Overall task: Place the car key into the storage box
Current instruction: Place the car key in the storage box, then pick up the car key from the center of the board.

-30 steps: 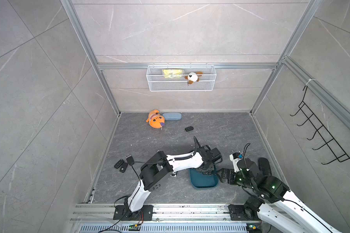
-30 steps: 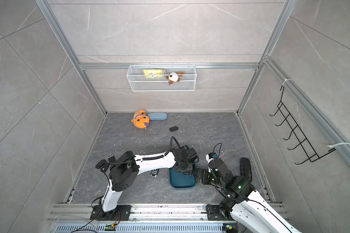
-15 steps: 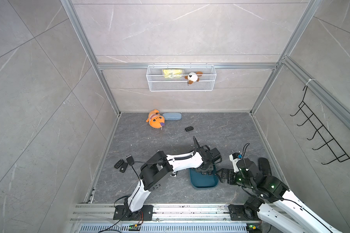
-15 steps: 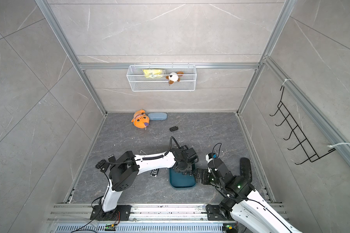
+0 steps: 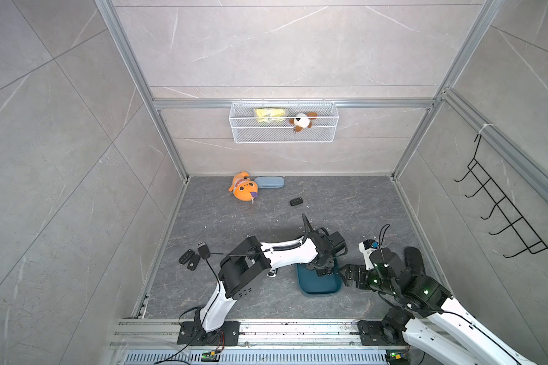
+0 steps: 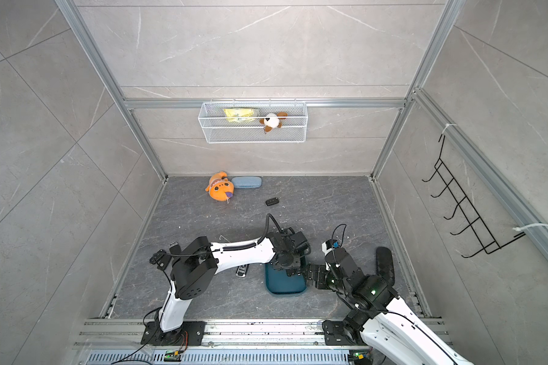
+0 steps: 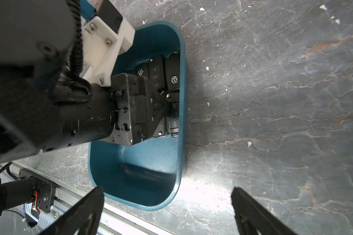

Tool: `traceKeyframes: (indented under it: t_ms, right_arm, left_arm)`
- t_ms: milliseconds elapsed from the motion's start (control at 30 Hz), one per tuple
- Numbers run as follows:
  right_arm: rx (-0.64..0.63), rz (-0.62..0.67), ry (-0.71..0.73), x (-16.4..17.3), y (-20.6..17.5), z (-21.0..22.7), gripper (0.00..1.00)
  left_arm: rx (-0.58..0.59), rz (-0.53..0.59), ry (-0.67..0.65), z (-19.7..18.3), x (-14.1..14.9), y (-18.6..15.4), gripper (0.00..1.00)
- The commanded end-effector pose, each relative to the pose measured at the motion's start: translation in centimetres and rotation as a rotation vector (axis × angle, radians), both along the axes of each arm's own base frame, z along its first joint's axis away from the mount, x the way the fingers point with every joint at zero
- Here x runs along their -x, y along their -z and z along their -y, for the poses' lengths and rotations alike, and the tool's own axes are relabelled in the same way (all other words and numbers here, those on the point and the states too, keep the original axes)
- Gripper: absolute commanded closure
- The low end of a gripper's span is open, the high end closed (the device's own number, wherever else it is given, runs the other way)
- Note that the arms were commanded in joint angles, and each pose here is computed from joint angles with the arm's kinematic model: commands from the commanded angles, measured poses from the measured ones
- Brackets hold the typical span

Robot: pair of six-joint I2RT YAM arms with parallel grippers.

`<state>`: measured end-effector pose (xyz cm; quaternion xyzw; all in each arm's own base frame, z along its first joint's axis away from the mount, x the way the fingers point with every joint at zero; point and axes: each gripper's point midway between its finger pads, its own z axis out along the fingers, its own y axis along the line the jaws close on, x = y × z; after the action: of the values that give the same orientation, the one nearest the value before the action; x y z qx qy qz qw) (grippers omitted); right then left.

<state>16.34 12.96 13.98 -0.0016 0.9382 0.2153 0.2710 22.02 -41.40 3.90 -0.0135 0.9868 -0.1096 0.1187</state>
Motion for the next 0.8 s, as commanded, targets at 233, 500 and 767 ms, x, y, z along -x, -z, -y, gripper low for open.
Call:
traceKeyframes:
  t_ms: [233, 500, 767]
  right_arm:
    - [0.022, 0.024, 0.022, -1.1, -1.2, 0.1, 0.0]
    - [0.045, 0.053, 0.043, -3.3, -2.9, -0.8, 0.0]
    - [0.079, 0.05, 0.052, -8.1, -3.6, -3.4, 0.01]
  left_arm:
    - [0.05, 0.092, 0.008, -0.9, -1.1, -5.7, 0.39]
    - [0.055, 0.158, 0.007, -3.9, -3.7, -9.4, 0.3]
    - [0.048, 0.245, -0.029, -9.6, -6.7, -13.1, 0.0]
